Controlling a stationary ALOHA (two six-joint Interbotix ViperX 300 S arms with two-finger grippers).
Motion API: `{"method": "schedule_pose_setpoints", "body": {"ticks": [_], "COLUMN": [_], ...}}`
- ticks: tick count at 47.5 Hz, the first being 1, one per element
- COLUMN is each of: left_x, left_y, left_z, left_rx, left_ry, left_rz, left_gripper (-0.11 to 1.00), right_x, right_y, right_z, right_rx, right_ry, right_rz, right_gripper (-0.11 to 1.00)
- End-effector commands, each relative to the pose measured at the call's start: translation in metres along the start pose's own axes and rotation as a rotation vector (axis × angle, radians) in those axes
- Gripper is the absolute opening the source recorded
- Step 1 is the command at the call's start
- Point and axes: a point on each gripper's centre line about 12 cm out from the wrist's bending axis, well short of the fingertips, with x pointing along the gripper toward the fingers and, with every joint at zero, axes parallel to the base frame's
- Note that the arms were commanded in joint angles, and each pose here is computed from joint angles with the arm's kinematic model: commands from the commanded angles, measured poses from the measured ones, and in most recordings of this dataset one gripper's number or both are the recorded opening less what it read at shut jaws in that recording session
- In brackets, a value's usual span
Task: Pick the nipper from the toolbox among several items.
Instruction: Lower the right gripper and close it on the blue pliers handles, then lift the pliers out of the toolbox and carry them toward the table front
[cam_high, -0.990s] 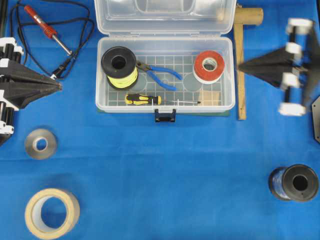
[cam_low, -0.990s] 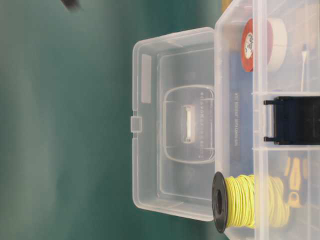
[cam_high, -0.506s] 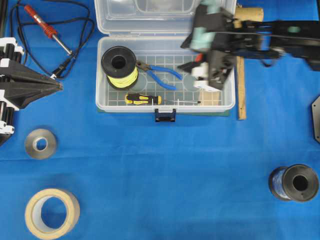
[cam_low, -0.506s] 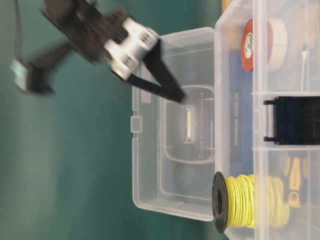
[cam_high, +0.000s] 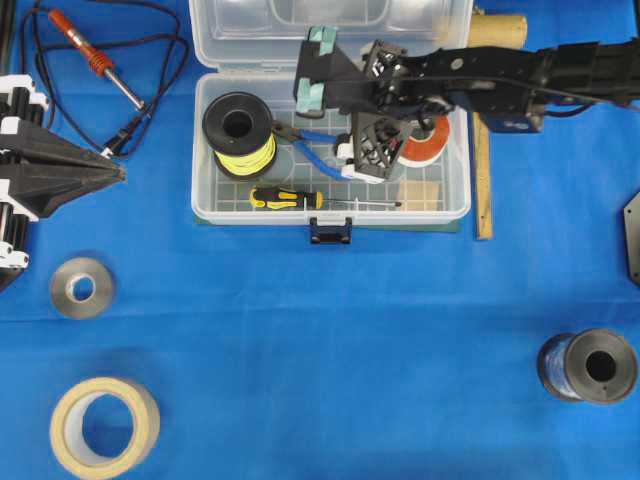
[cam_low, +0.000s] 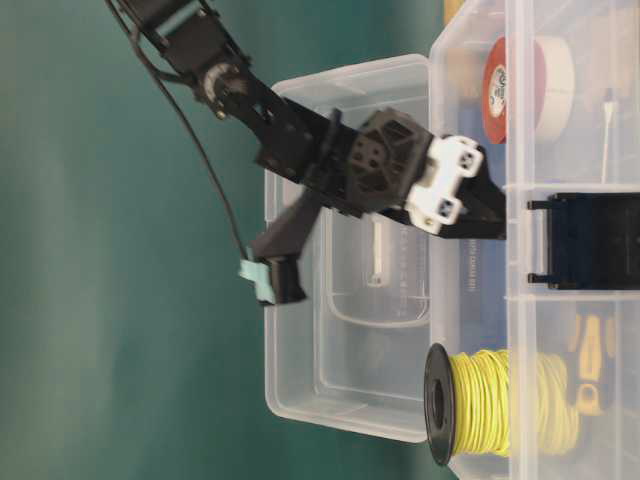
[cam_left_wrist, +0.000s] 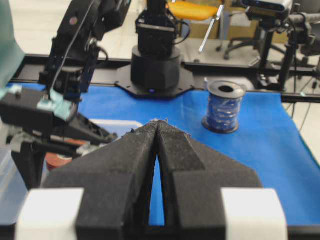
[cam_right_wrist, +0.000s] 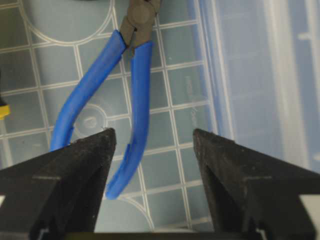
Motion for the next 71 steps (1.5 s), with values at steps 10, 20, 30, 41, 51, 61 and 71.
{"method": "schedule_pose_setpoints", "body": {"ticks": [10,20,30,41,51,61,71], "left_x": [0.003,0.002,0.001,0.001,0.001,0.001,0.001], "left_y": [0.000,0.000,0.000,0.000,0.000,0.002,0.005], "left_z": [0.003,0.003,0.003,0.003,0.002,0.003,0.002], "left_rx": [-0.005,-0.005,-0.005,-0.008,-0.006,-0.005,-0.004], "left_ry": [0.002,0.005,0.006,0.006,0.008,0.006,0.008], "left_rz": [-0.001,-0.001,-0.001,-0.001,-0.001,0.010,0.025], "left_gripper": [0.00,0.00,0.00,0.00,0.00,0.00,0.00], "right_x": [0.014,0.016,-0.014,-0.085,-0.144,-0.164,-0.162], "right_y": [0.000,0.007,0.002,-0.010,-0.003,0.051,0.124], "right_z": [0.003,0.002,0.018,0.042,0.046,0.029,0.005], "right_rx": [-0.002,-0.015,0.005,0.026,0.015,-0.060,-0.131], "right_ry": [0.005,0.009,-0.063,-0.198,-0.293,-0.319,-0.303], "right_rz": [0.001,0.007,0.004,-0.010,0.002,0.097,0.230], "right_gripper": [0.57,0.12,0.12,0.12,0.12,0.12,0.12]}}
